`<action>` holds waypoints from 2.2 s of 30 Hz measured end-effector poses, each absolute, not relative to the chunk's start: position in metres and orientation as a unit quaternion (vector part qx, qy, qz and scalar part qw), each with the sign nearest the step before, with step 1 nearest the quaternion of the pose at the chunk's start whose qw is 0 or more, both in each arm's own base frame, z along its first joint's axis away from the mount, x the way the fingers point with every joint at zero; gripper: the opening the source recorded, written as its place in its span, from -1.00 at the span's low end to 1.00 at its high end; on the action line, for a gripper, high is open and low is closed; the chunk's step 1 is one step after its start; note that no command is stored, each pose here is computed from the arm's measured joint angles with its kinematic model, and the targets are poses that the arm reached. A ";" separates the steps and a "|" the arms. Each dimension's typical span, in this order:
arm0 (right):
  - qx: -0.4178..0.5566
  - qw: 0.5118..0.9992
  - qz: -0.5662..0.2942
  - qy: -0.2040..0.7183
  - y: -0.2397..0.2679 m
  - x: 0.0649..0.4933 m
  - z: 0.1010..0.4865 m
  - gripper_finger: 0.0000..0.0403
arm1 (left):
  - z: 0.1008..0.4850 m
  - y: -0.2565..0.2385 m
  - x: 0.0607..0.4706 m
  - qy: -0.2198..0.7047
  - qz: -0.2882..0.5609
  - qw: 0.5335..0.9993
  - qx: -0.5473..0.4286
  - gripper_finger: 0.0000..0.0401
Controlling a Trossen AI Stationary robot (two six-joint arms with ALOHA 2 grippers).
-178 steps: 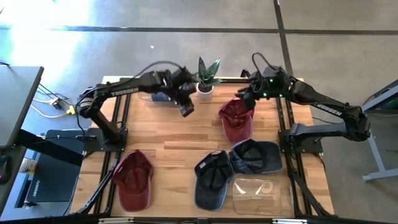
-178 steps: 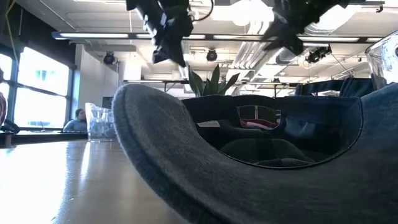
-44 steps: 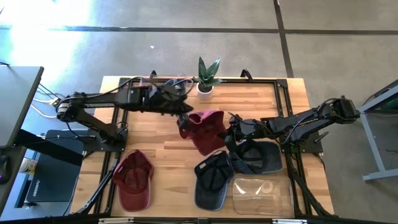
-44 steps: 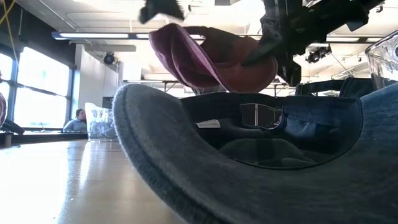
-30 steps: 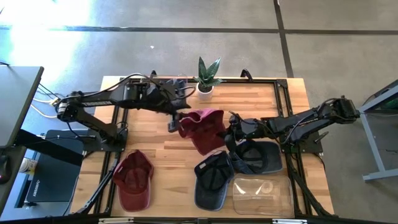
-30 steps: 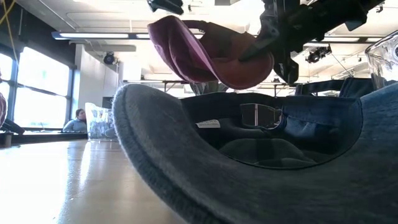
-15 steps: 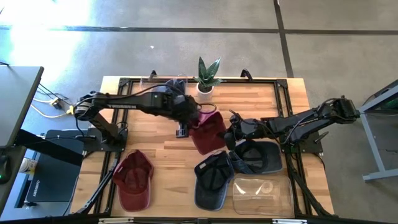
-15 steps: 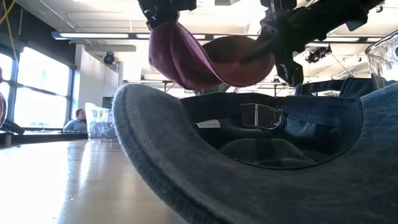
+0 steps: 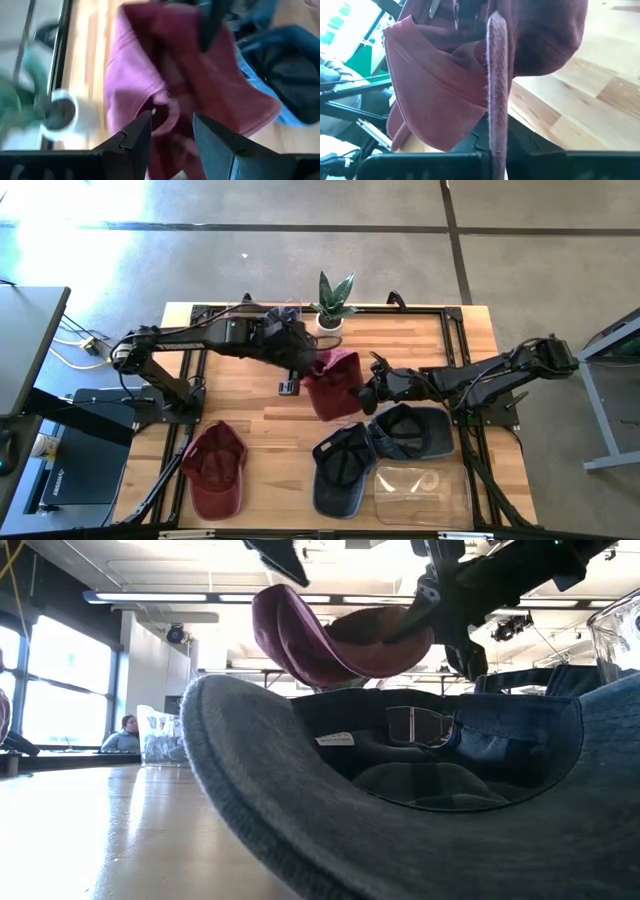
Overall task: Pick & Place hat
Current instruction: Put the top red cap into the bottom transparent bin
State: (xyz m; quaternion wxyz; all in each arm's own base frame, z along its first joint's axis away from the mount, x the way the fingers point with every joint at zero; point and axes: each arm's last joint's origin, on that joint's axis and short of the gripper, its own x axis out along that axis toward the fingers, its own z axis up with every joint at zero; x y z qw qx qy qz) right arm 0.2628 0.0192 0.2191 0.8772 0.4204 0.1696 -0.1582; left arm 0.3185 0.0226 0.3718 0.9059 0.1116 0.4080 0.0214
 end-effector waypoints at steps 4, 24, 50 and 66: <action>0.425 0.879 -0.151 0.155 0.015 0.265 0.222 -0.96 | 0.355 0.021 0.334 0.426 -0.035 0.887 0.174 -0.27; 0.458 0.868 -0.143 0.131 0.015 0.267 0.227 -0.89 | 0.322 0.037 0.359 0.473 0.237 0.827 0.191 -0.53; 0.582 0.698 -0.320 0.269 -0.015 0.265 0.162 -0.50 | 0.323 0.038 0.413 0.397 0.238 0.880 0.107 -1.00; 0.524 0.702 -0.261 0.406 -0.010 0.195 0.207 0.09 | 0.292 0.048 0.444 0.374 0.135 0.917 0.024 -0.69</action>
